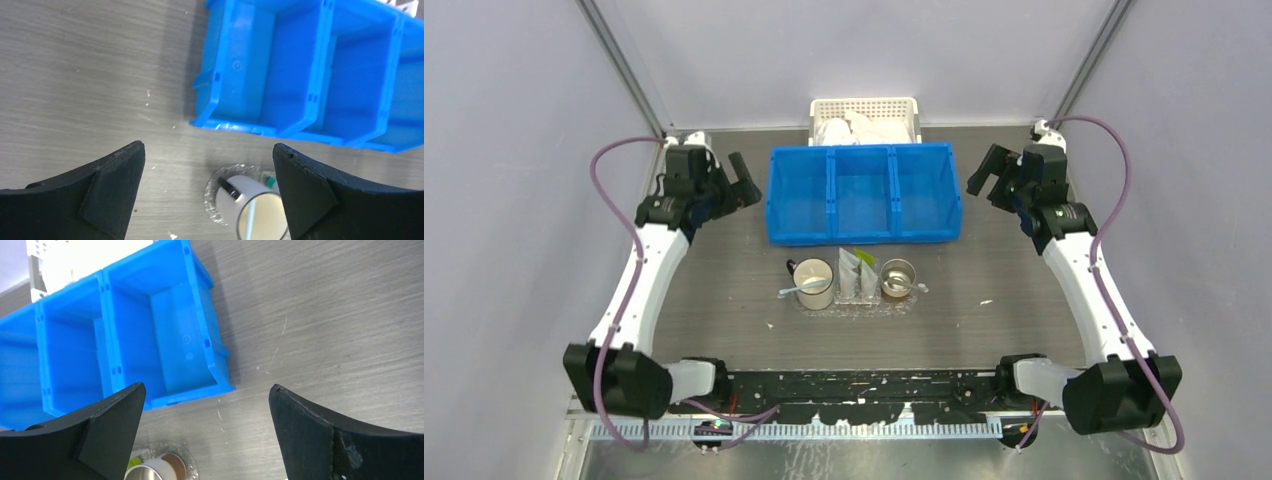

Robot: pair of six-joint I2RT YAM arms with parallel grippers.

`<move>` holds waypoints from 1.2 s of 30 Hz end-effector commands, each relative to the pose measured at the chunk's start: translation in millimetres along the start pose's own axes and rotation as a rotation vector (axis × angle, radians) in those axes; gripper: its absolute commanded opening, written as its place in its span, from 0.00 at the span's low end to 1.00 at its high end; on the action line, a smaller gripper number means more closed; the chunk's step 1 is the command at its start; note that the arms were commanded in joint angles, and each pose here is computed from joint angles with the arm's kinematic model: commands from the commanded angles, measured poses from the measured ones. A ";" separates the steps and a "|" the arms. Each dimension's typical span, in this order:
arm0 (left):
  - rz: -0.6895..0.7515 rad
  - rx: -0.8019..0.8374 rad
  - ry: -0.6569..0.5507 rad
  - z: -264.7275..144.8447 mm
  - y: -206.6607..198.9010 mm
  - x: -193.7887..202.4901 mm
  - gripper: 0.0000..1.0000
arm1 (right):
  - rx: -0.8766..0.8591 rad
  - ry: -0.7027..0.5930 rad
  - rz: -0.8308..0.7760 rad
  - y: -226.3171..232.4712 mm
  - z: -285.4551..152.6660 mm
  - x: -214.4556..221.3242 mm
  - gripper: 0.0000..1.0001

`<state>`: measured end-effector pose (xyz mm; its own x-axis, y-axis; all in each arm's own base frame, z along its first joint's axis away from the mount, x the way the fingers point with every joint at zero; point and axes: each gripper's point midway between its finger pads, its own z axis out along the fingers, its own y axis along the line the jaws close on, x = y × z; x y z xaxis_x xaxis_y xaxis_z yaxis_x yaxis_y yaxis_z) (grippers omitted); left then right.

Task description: Prepare toiletry sets of a toothbrush and toothpaste on the tray

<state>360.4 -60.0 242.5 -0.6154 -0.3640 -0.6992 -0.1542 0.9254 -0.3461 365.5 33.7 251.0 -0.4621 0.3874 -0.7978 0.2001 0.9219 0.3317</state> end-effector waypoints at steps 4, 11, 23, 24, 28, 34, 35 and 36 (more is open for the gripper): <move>0.088 -0.015 -0.164 -26.3 23.0 11.1 1.00 | -0.008 -0.140 -0.040 -18.0 -29.7 7.4 1.00; 0.082 -0.055 -0.192 -46.8 44.8 39.0 1.00 | 0.005 -0.181 -0.037 -33.8 -40.0 27.7 1.00; 0.092 -0.040 -0.324 7.9 68.3 69.5 1.00 | 0.236 -0.350 -0.078 -95.2 -8.3 46.5 0.99; 0.118 -0.050 -0.334 14.2 73.9 74.6 1.00 | 0.267 -0.355 -0.084 -101.9 -5.5 48.5 1.00; 0.191 -0.053 -0.460 26.6 80.5 66.7 1.00 | 0.279 -0.398 -0.092 -112.0 6.0 60.8 1.00; 0.275 -0.142 -0.470 59.5 98.5 65.4 1.00 | 0.335 -0.432 -0.135 -131.9 30.7 80.7 1.00; 0.290 -0.150 -0.455 66.7 100.1 66.9 1.00 | 0.337 -0.443 -0.127 -133.7 34.6 82.9 1.00; 0.294 -0.164 -0.423 78.1 104.2 73.6 1.00 | 0.334 -0.449 -0.114 -135.1 37.9 85.9 1.00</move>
<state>323.4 -7.1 81.3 -0.4156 -0.1346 -0.8995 -0.1498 0.9856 -0.0783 312.3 -46.0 93.0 -0.2845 0.1871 -0.9402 0.4249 0.9038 0.0513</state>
